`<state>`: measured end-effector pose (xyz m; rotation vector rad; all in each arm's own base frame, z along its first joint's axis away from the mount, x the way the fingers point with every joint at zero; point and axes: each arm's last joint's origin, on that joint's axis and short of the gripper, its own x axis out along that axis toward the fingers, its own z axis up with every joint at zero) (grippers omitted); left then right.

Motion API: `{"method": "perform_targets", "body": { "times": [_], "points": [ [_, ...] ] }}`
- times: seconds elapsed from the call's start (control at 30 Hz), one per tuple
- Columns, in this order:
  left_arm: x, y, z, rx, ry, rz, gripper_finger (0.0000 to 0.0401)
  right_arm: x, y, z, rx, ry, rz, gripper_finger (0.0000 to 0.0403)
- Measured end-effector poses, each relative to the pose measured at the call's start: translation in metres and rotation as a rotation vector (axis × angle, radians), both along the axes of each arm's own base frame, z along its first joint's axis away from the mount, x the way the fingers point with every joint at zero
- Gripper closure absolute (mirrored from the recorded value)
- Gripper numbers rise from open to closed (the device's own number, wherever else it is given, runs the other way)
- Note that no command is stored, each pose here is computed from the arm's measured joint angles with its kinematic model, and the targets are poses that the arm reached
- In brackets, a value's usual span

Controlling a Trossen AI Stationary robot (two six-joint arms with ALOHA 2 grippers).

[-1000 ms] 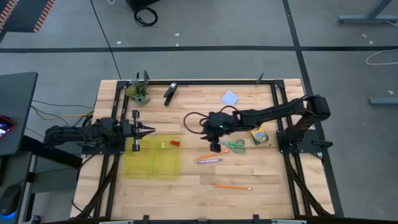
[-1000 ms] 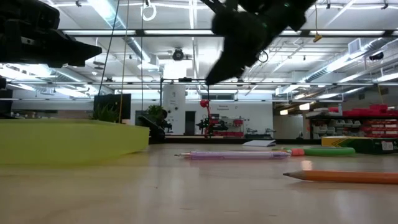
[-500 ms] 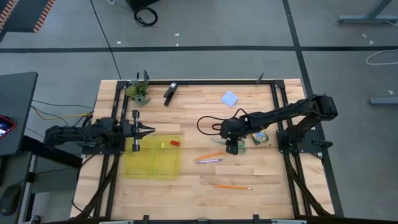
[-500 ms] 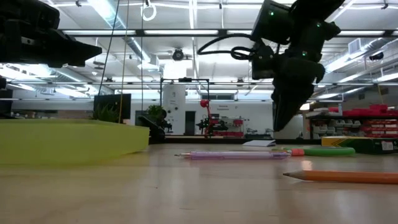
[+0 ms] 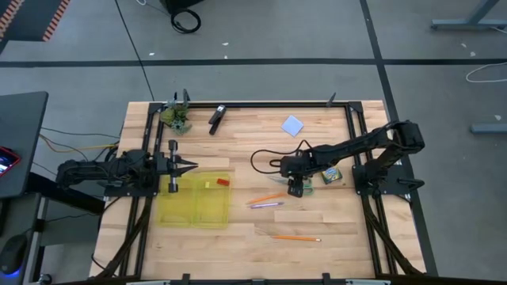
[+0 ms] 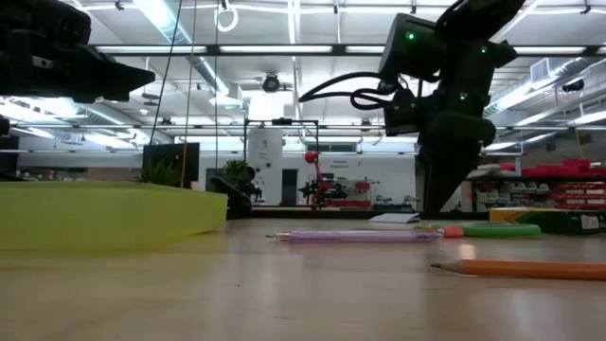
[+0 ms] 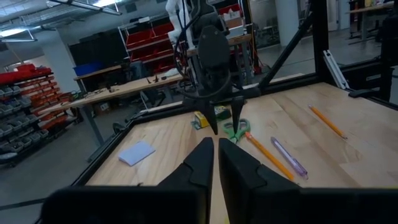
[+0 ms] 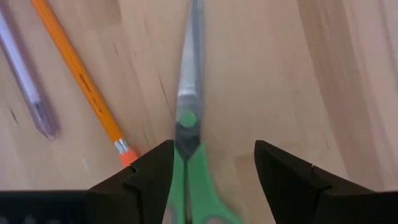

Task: Pack school essentials
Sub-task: Put the green scissors into the yellow pencil box

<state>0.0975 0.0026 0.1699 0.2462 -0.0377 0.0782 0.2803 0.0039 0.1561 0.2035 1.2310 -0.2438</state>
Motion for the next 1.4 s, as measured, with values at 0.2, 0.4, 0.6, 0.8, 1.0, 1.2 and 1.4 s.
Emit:
{"method": "perform_targets", "body": {
  "times": [0.2, 0.4, 0.6, 0.8, 1.0, 1.2, 1.4],
  "points": [
    [0.0, 0.0, 0.0, 0.0, -0.003, 0.0, 0.0362, -0.001, 0.0, -0.001, 0.008, 0.007, -0.019, 0.0161],
    [0.0, 0.0, 0.0, 0.0, -0.001, 0.0, 0.037, -0.001, 0.009, -0.003, -0.002, 0.014, 0.014, 0.0157],
    [0.0, 0.0, 0.0, 0.0, -0.002, 0.0, 0.0369, -0.001, 0.014, -0.004, -0.039, 0.004, 0.015, 0.0157],
    [0.0, 0.0, 0.0, 0.0, -0.001, 0.0, 0.0361, -0.009, 0.013, -0.017, -0.02, -0.002, -0.019, 0.0157],
    [0.0, 0.0, 0.0, 0.0, -0.002, 0.0, 0.0366, -0.013, 0.013, -0.021, -0.013, 0.012, -0.04, 0.0157],
    [0.0, 0.0, 0.0, 0.0, -0.002, 0.0, 0.0373, -0.014, 0.013, -0.021, -0.009, 0.028, -0.059, 0.0159],
    [0.0, 0.0, 0.0, 0.0, -0.002, 0.0, 0.0368, -0.018, 0.012, -0.022, 0.012, 0.057, -0.124, 0.0186]
  ]
}}
